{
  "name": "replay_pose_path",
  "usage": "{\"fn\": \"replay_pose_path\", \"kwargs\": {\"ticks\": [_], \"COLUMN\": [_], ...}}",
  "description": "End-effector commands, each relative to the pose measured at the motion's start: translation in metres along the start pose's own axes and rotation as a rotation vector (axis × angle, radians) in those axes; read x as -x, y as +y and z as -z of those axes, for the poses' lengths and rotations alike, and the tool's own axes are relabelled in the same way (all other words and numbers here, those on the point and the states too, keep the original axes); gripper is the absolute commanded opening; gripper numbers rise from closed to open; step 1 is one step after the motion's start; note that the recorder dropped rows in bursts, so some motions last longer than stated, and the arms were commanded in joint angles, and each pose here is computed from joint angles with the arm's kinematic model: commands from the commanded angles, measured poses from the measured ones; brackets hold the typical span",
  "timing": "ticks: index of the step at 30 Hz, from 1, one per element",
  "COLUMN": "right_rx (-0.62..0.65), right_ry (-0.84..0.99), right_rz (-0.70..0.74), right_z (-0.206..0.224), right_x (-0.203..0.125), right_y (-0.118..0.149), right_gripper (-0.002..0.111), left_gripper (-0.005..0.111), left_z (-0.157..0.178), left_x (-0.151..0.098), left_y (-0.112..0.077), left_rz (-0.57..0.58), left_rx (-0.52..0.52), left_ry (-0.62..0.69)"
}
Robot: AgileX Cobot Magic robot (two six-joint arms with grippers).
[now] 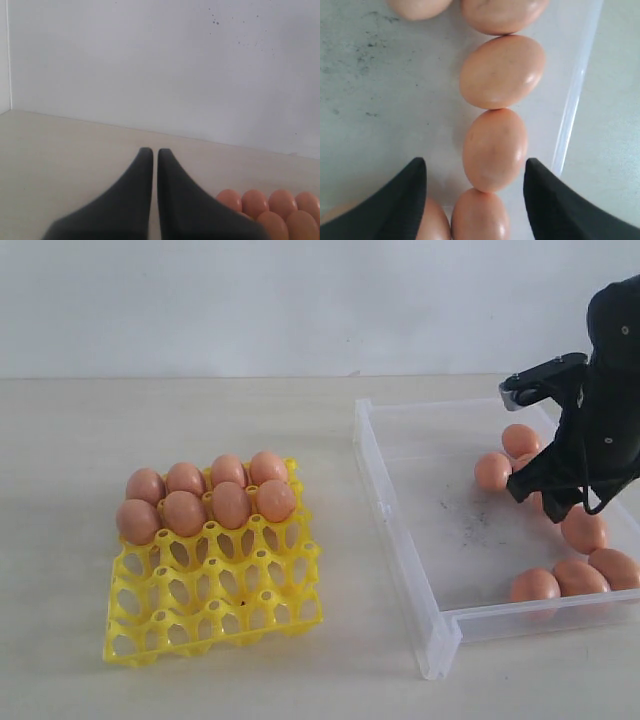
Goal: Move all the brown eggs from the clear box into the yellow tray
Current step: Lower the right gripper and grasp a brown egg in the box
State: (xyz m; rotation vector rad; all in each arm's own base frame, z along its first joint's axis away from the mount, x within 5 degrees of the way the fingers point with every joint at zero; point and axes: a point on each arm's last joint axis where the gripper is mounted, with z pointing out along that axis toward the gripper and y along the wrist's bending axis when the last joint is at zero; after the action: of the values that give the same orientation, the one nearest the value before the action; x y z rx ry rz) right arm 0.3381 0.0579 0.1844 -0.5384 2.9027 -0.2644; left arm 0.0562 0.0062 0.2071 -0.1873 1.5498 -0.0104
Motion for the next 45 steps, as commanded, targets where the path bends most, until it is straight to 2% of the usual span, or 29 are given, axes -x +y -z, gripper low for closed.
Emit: {"fn": "replay_pose_path", "kwargs": {"ticks": [1, 10, 16, 30, 32, 33, 35, 41, 45], "right_rx": [-0.003, -0.058, -0.043, -0.027, -0.026, -0.027, -0.027, -0.013, 0.045], "right_ry": [0.042, 0.061, 0.074, 0.057, 0.066, 0.071, 0.091, 0.057, -0.082], "right_rz": [-0.005, -0.047, -0.041, -0.042, -0.043, -0.043, -0.005, -0.017, -0.087], "right_z": [-0.019, -0.038, -0.054, -0.061, -0.062, -0.062, -0.062, -0.057, -0.037], "right_x": [0.002, 0.004, 0.006, 0.008, 0.007, 0.007, 0.005, 0.008, 0.017], "right_y": [-0.001, -0.003, 0.001, 0.004, 0.004, 0.004, 0.004, 0.004, 0.006], "right_gripper": [0.052, 0.052, 0.052, 0.052, 0.042, 0.031, 0.001, 0.0, 0.0], "left_gripper": [0.004, 0.004, 0.004, 0.004, 0.004, 0.004, 0.004, 0.004, 0.004], "left_z": [0.0, 0.0, 0.0, 0.0, 0.0, 0.0, 0.0, 0.0, 0.0], "left_x": [-0.001, -0.001, -0.001, -0.001, -0.001, -0.001, -0.001, -0.001, -0.001], "left_y": [0.0, 0.0, 0.0, 0.0, 0.0, 0.0, 0.0, 0.0, 0.0], "left_rz": [0.018, 0.018, 0.018, 0.018, 0.018, 0.018, 0.018, 0.018, 0.018], "left_rx": [-0.002, -0.002, -0.002, -0.002, -0.002, -0.002, -0.002, -0.002, -0.002], "left_ry": [0.0, 0.0, -0.002, 0.0, 0.0, 0.0, -0.002, -0.002, -0.002]}}
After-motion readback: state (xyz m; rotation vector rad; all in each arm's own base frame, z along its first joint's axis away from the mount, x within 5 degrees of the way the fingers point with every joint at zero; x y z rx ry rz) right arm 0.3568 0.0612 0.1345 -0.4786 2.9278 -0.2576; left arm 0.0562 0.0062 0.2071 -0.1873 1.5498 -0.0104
